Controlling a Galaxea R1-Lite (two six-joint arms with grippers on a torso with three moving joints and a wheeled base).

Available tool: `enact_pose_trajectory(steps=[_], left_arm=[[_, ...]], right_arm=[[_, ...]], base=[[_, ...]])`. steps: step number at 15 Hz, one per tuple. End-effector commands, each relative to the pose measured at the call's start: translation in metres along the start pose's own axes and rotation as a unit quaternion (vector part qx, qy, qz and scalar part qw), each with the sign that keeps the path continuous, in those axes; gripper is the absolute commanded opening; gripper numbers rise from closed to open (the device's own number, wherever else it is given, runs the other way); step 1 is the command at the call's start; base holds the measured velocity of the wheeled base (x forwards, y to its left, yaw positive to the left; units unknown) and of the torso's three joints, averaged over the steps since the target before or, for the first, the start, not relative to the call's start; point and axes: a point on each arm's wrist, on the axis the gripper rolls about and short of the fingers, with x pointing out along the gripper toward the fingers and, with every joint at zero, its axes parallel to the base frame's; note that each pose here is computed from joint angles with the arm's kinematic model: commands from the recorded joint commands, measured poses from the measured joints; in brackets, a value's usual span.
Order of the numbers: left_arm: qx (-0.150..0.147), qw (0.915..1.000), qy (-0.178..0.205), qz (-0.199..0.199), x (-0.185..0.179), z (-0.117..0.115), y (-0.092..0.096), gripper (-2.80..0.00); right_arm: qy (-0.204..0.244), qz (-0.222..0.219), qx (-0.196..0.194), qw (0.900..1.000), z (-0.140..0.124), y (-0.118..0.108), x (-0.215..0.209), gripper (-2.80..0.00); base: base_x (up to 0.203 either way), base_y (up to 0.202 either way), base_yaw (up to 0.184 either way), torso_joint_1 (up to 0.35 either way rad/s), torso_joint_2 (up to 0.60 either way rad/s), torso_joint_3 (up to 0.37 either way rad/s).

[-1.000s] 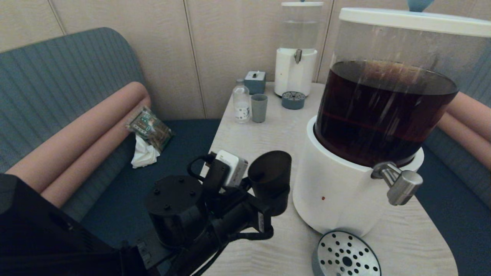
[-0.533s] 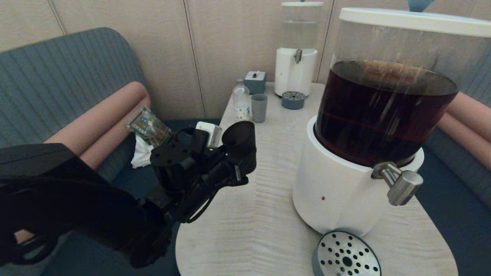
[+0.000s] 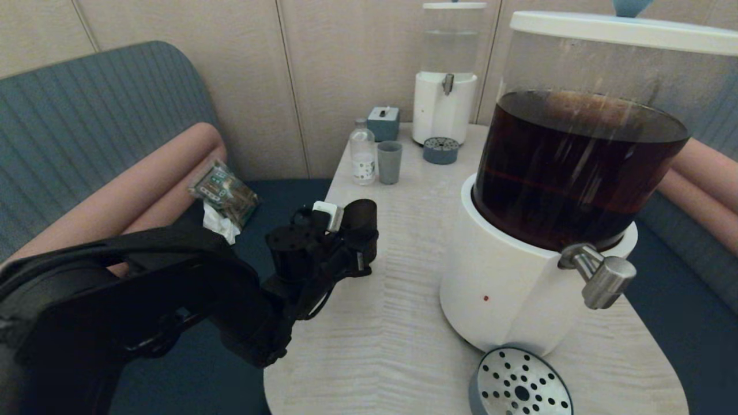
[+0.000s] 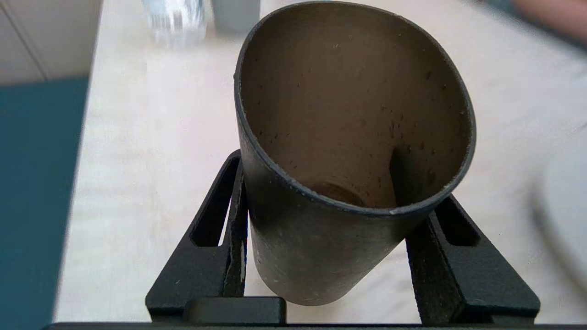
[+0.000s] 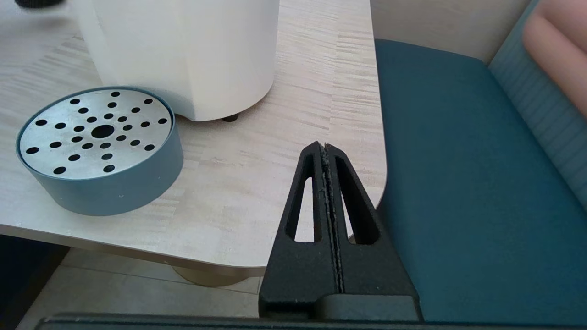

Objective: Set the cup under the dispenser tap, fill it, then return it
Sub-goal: Place the cup next to the water dispenser

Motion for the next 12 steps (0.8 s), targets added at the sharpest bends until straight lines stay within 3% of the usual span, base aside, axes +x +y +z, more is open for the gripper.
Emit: enact_pose_trajectory(steps=[1, 12], left_arm=[[0.002, 0.9997, 0.023, 0.004, 0.006, -0.026, 0.003, -2.80], [0.002, 0.9994, 0.034, 0.004, 0.010, -0.039, 0.002, -2.80]], right_arm=[[0.005, 0.001, -0.001, 1.000, -0.003, 0.000, 0.001, -2.80], [0.005, 0.001, -0.001, 1.000, -0.003, 0.000, 0.001, -2.80]], base=[[0.000, 0.000, 0.000, 0.000, 0.00, 0.000], [0.000, 0.000, 0.000, 0.000, 0.00, 0.000]])
